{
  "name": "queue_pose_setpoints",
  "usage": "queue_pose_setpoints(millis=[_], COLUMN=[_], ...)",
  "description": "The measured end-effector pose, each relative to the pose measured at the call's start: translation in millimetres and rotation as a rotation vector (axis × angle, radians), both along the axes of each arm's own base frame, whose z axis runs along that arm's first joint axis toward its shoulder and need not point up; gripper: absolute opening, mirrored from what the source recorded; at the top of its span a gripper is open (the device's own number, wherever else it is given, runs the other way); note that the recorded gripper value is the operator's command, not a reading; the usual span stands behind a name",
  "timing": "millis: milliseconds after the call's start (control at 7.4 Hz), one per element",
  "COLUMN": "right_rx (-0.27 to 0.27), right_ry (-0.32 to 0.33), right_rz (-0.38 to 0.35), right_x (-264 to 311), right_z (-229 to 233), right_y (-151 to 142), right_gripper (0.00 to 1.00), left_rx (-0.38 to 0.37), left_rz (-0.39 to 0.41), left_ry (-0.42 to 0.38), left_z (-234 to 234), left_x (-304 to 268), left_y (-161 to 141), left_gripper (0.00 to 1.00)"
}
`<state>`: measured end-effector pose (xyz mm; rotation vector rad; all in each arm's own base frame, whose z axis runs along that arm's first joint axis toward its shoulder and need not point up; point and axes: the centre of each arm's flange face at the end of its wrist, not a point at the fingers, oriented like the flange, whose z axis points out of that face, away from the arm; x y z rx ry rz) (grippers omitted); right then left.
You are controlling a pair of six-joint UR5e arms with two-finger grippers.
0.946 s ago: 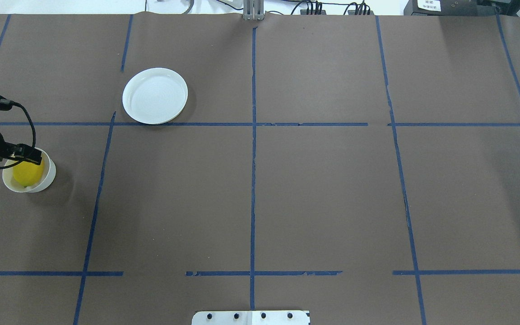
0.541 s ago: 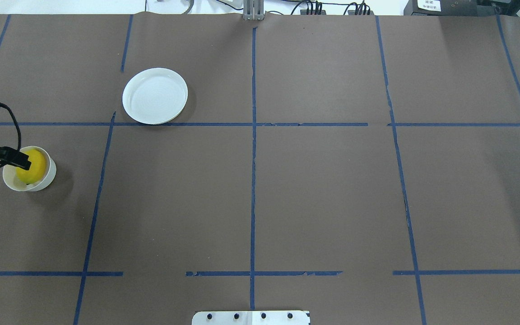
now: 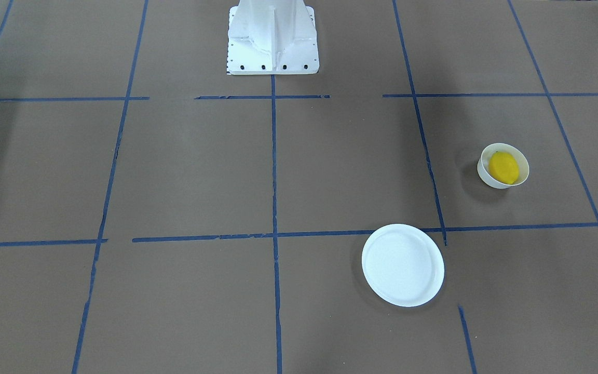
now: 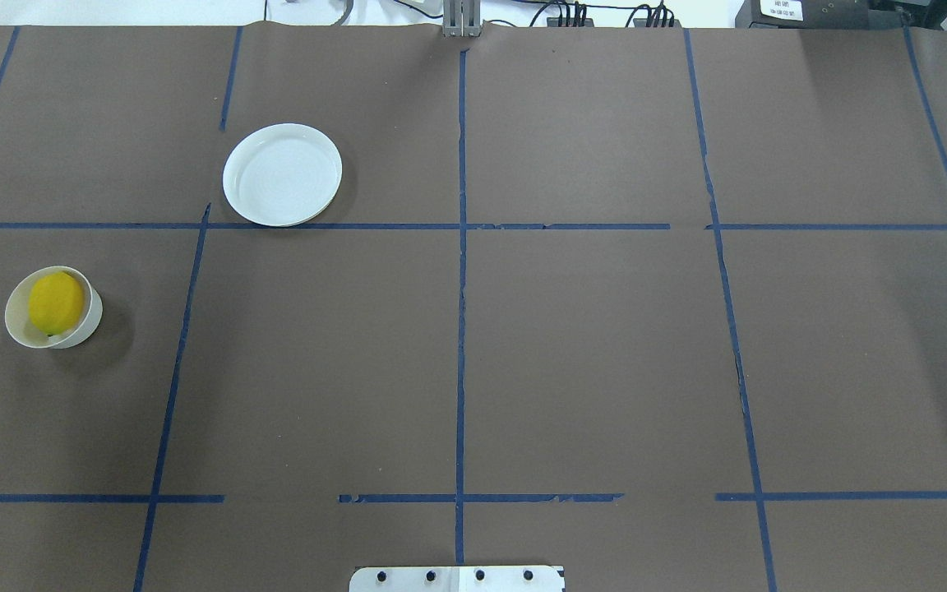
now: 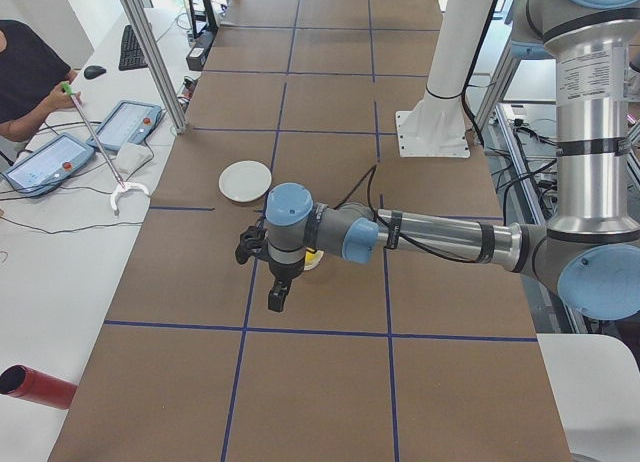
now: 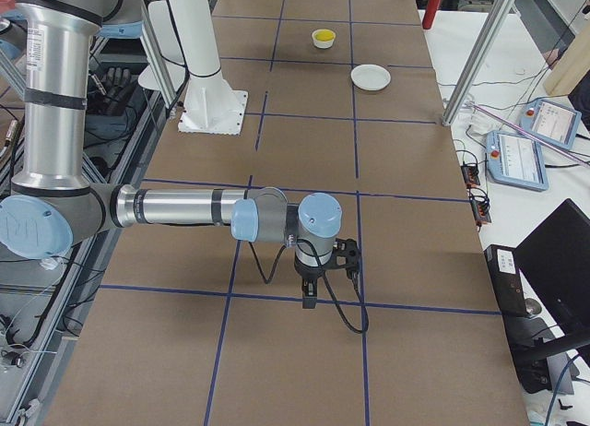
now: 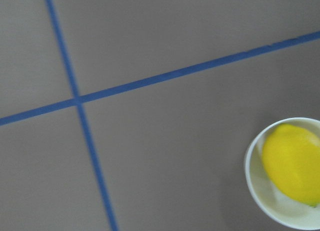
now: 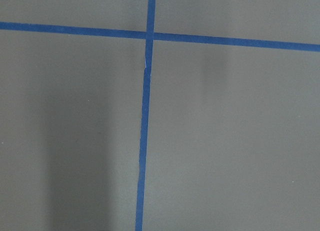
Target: Move lemon from plate to bowl
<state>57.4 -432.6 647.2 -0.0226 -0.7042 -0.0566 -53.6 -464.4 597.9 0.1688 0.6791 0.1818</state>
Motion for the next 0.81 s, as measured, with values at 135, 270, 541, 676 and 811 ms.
queue_pose_setpoints(millis=[135, 270, 541, 676, 811], right_rx=[0.000, 0.000, 0.000, 0.000, 0.000], right_ry=[0.000, 0.000, 0.000, 0.000, 0.000], right_rz=[0.000, 0.000, 0.000, 0.000, 0.000], right_x=[0.0, 0.0, 0.0, 0.0, 0.0], right_z=[0.0, 0.0, 0.0, 0.0, 0.0], right_y=[0.0, 0.0, 0.0, 0.0, 0.0], right_gripper=[1.00, 1.00, 1.00, 1.00, 1.00], left_rx=[-0.058, -0.105, -0.136, -0.138, -0.140], left_rz=[-0.024, -0.039, -0.049, -0.050, -0.050], left_ry=[0.012, 0.046, 0.080, 0.082, 0.084], left_z=[-1.3, 3.1, 15.9, 19.0, 20.8], left_x=[-38.5, -54.3, -59.6, -59.5, -59.0], left_y=[4.5, 17.6, 36.1, 38.0, 38.4], left_gripper=[1.00, 1.00, 1.00, 1.00, 1.00])
